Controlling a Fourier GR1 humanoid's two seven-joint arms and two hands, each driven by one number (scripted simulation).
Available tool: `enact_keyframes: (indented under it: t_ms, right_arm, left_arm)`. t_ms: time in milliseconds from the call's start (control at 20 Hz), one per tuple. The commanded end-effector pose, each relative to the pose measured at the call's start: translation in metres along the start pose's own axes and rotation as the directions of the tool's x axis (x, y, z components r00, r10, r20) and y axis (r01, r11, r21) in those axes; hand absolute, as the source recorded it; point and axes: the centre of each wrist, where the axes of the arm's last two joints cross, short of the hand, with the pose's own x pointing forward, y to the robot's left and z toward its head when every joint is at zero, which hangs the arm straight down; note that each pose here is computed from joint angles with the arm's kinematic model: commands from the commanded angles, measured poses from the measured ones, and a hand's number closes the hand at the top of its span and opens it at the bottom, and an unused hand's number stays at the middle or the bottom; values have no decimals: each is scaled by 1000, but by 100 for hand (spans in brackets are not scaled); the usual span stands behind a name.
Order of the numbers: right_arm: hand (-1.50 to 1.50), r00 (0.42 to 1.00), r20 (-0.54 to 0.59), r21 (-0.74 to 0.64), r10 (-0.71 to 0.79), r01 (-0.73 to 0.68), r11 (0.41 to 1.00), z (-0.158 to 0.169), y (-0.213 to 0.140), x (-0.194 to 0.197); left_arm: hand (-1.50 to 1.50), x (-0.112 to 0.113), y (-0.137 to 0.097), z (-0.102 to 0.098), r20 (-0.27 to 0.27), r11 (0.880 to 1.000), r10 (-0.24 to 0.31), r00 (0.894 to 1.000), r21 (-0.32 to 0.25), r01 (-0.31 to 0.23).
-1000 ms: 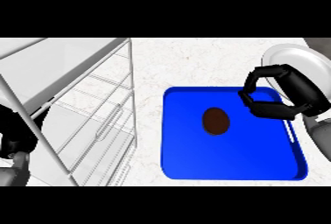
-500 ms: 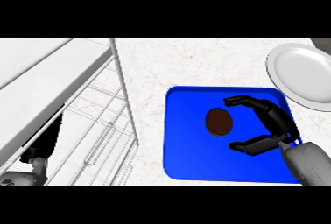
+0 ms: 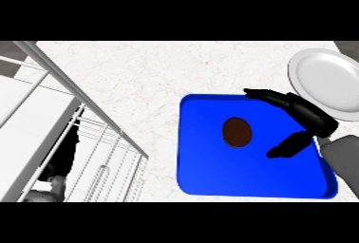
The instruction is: Pick the cupcake from the tray and place it in the plate
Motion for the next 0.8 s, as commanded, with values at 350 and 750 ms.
enact_keyframes:
  t_ms: [350, 750]
  right_arm:
    - [-150, 956, -160, 391, 247, -169, 905, -53, -7, 34]
    - [-150, 943, -206, 458, 260, -142, 878, -68, 15, 34]
  left_arm:
    - [0, -16, -18, 0, -109, 999, 30, 994, -41, -35]
    - [0, -2, -25, -5, -122, 999, 9, 992, -47, -15]
